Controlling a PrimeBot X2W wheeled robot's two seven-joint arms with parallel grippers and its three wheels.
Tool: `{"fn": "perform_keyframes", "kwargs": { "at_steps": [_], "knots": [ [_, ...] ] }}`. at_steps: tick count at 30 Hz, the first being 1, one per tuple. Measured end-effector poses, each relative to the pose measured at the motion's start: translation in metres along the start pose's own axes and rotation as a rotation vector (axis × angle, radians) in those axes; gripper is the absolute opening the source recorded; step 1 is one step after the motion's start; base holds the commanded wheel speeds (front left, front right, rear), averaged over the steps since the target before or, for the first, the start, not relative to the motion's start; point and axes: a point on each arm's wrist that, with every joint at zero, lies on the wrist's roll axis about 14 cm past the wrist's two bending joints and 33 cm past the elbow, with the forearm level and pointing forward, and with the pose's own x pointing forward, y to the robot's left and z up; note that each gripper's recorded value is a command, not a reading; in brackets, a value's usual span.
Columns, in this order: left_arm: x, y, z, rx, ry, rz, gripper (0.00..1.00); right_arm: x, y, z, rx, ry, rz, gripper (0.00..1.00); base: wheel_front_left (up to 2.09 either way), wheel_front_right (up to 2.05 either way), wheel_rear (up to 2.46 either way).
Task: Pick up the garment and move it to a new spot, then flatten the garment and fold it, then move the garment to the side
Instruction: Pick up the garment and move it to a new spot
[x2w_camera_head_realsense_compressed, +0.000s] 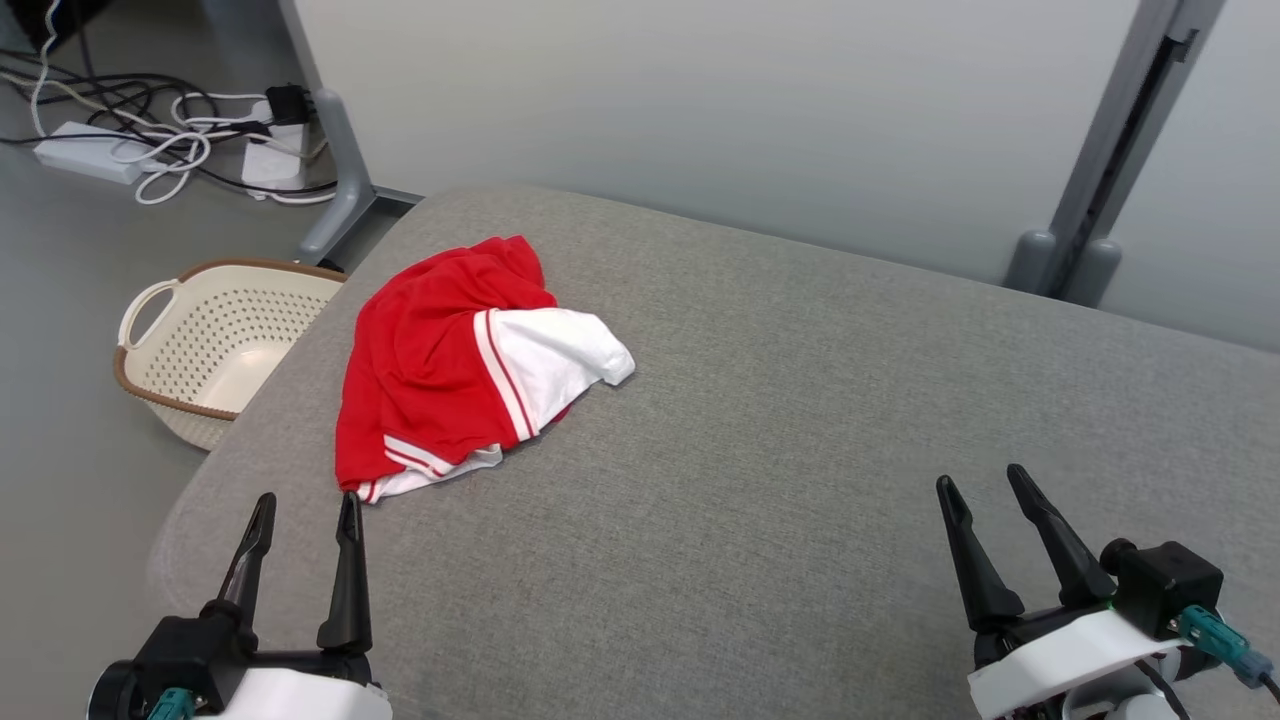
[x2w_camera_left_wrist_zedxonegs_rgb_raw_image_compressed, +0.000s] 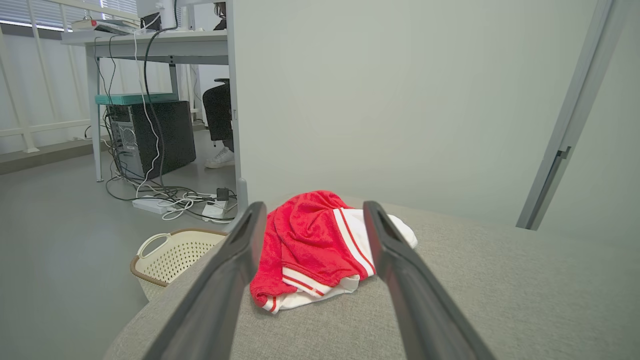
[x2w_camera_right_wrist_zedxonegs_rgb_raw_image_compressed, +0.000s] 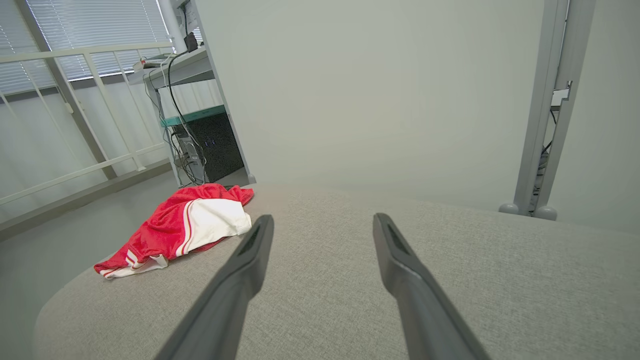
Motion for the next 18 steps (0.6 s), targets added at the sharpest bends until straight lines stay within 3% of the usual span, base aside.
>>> {"fn": "perform_keyframes", "kwargs": {
  "at_steps": [9,13,18],
  "knots": [
    [0.009,0.011,0.001,0.0,0.023,0.026,1.0,0.011,0.015,-0.002,0.004,0.007,0.057,1.0,0.0,0.0,0.0],
    [0.042,0.009,0.024,0.029,-0.001,-0.012,1.0,0.016,0.011,0.009,0.002,-0.031,0.055,1.0,0.0,0.0,0.0],
    [0.095,0.005,0.021,0.029,0.147,-0.058,1.0,0.024,-0.001,0.021,-0.006,-0.074,0.05,1.0,0.0,0.0,0.0]
  ]
}}
